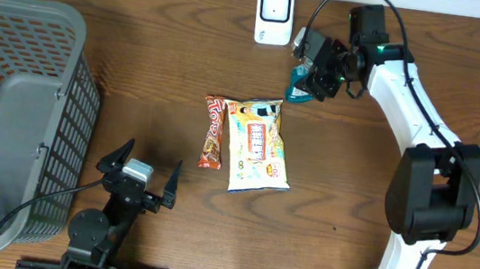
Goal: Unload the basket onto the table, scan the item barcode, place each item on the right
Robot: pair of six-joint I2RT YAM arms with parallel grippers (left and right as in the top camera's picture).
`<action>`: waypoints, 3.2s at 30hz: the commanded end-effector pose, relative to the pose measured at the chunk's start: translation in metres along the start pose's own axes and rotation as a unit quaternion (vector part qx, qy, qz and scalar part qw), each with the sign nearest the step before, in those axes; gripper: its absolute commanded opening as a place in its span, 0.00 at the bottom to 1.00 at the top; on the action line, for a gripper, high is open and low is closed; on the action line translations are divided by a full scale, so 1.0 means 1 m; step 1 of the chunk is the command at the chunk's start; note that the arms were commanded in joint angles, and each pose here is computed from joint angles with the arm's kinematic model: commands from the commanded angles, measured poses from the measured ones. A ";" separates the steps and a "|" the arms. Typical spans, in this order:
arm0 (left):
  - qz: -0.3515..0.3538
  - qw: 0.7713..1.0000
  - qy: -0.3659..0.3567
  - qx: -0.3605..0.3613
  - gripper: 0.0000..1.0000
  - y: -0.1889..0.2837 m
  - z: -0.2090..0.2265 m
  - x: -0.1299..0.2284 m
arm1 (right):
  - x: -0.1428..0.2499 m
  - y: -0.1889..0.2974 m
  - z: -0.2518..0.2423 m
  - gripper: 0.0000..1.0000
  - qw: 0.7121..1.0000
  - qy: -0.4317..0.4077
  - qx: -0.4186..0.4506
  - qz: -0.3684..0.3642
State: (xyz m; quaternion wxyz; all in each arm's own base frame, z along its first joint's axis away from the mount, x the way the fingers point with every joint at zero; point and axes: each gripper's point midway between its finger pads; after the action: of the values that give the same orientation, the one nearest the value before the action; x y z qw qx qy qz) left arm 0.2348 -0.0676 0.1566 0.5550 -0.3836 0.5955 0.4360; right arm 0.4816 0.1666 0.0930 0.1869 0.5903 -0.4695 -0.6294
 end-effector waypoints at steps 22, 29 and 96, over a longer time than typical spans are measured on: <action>0.023 1.000 -0.001 0.003 0.99 -0.001 -0.001 0.016 | 0.005 0.007 0.012 0.32 0.998 -0.050 -0.020 0.012; 0.023 1.000 -0.001 0.003 0.99 -0.001 -0.001 0.016 | 0.009 0.013 0.018 0.42 0.995 -0.095 -0.025 0.027; 0.023 1.000 -0.001 0.003 0.99 -0.001 -0.001 0.016 | -0.010 -0.008 0.012 0.15 0.997 -0.062 0.022 0.038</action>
State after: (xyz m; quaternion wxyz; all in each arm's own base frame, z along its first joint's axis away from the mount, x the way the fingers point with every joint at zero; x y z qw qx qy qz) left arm 0.2348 -0.0676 0.1566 0.5550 -0.3836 0.5955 0.4360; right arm 0.4783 0.1857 0.1047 0.1613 0.5582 -0.5056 -0.6378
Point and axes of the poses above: each gripper's point midway between its finger pads, its own y axis back along the fingers, its own z axis along the line the jaws close on, x = y × z, and after that the axes turned 3 degrees about y, right-handed
